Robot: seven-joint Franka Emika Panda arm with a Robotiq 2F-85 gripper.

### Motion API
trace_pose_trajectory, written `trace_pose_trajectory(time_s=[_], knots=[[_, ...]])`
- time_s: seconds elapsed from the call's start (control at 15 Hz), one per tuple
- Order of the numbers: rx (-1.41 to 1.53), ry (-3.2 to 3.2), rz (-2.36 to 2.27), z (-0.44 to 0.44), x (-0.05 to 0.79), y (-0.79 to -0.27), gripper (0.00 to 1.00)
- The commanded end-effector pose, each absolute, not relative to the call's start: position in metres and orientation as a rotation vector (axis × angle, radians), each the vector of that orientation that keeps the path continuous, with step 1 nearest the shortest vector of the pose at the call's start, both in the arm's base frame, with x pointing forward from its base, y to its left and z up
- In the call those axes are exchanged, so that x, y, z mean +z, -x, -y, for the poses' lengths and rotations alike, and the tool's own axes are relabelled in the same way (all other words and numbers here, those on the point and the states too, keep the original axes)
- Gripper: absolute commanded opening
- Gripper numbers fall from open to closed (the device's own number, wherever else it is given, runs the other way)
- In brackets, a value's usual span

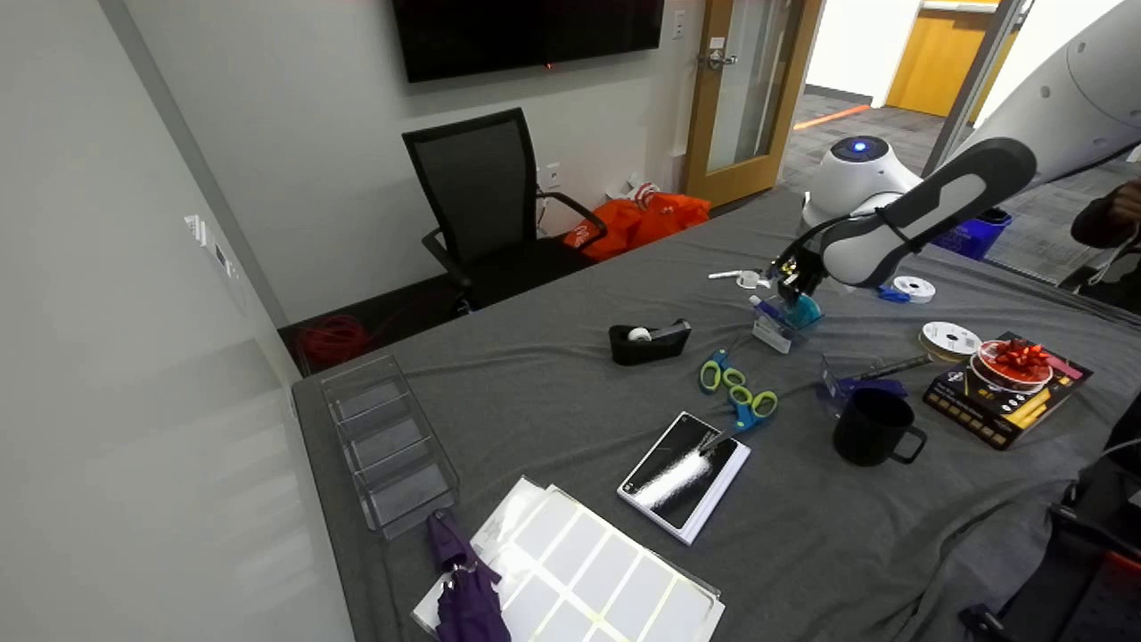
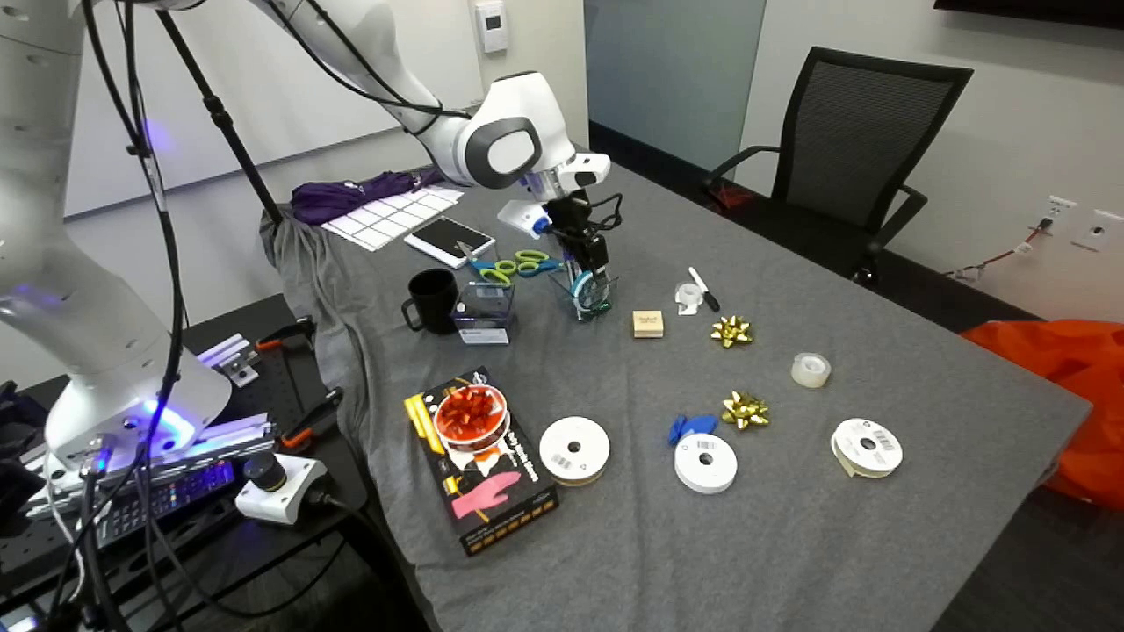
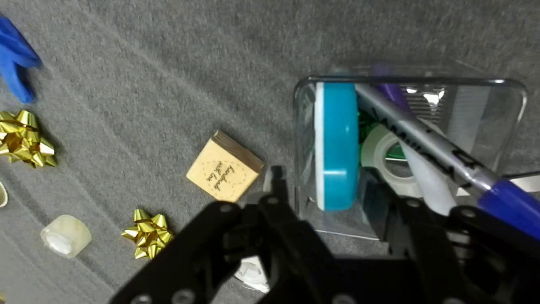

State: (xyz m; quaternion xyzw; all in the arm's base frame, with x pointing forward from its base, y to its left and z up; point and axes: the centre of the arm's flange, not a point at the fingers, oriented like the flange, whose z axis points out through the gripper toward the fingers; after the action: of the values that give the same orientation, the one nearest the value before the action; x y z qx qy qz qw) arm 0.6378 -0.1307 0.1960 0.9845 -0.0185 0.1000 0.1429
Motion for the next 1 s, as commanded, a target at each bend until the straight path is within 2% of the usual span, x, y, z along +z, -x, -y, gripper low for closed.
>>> trace_pose_trajectory(time_s=[0.0,0.07,0.13,0.2,0.27,0.33,0.67,0.73,0.93], knots=[[0.298,-2.839,0.049,0.127,0.208,-0.626,0.81],[0.3,-2.84,0.049,0.127,0.209,-0.626,0.87],[0.299,-2.84,0.049,0.126,0.208,-0.626,0.44],[0.301,-2.838,0.051,0.126,0.208,-0.626,0.48],[0.304,-2.837,0.051,0.126,0.207,-0.626,0.6],[0.302,-2.836,0.05,0.126,0.205,-0.626,0.41],[0.281,-2.833,0.053,0.125,0.197,-0.623,0.04],[0.277,-2.831,0.052,0.125,0.195,-0.623,0.02],[0.275,-2.83,0.056,0.123,0.193,-0.624,0.06]])
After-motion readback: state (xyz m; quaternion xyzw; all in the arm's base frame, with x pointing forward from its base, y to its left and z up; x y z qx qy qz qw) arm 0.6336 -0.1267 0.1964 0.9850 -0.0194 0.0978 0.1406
